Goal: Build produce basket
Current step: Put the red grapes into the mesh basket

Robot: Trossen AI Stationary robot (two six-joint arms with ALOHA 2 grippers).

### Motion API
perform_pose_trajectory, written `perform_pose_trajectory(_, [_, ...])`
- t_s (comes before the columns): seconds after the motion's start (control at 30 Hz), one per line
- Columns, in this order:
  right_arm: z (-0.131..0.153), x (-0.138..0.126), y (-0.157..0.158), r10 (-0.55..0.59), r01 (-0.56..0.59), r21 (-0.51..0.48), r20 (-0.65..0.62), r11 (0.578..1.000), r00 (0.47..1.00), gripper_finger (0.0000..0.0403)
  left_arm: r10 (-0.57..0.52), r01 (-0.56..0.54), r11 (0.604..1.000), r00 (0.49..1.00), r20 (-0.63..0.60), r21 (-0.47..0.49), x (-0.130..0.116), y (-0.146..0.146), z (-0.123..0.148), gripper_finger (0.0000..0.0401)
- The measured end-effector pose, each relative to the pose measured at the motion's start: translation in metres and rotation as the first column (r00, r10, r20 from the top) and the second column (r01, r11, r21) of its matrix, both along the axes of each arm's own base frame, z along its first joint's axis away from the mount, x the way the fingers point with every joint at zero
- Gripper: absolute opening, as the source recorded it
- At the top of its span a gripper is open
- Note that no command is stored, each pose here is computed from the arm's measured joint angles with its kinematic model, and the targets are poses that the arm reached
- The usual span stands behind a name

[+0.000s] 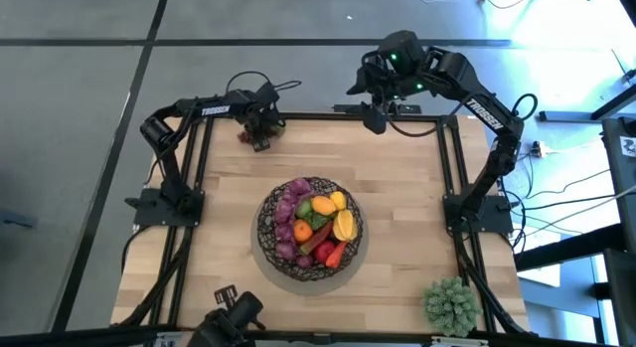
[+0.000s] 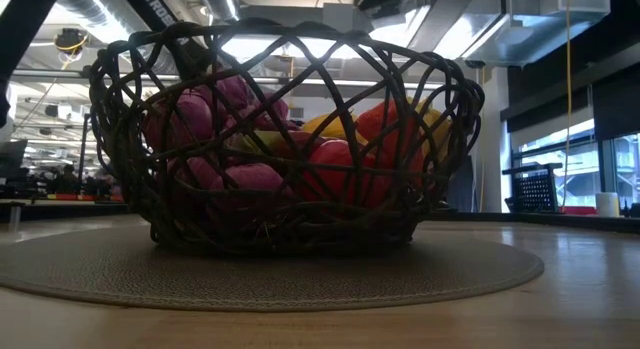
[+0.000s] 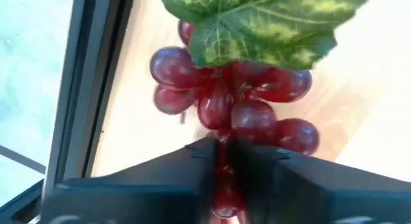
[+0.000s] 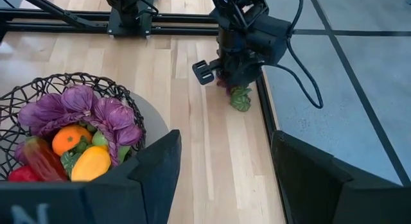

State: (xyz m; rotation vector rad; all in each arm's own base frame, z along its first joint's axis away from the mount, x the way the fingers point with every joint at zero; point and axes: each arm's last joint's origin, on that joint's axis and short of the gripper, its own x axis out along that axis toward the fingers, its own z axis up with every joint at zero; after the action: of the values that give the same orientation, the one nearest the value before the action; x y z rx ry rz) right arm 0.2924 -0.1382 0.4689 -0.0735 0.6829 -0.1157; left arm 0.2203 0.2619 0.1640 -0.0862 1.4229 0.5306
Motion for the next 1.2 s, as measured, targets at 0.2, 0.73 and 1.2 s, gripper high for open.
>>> perform_pose_trajectory(0.2, [-0.001,-0.001,0.0,0.0,0.0,0.005,-0.011,1.0,1.0,0.0236,0.021,-0.022,0.999,0.999,0.036,0.031,-0.003,-0.004,0.021,0.0008])
perform_pose_trajectory(0.73, [-0.002,-0.009,0.007,0.092,-0.091,0.021,-0.054,0.996,0.994,0.0236,-0.053,-0.025,0.969,0.95,0.308,0.245,-0.028,-0.075,0.141,0.0001])
perform_pose_trajectory(1.2, [0.005,-0.023,0.018,0.271,-0.27,0.042,-0.024,0.962,0.962,0.0236,-0.211,0.178,0.977,0.668,0.714,0.122,0.0,-0.204,0.195,0.0])
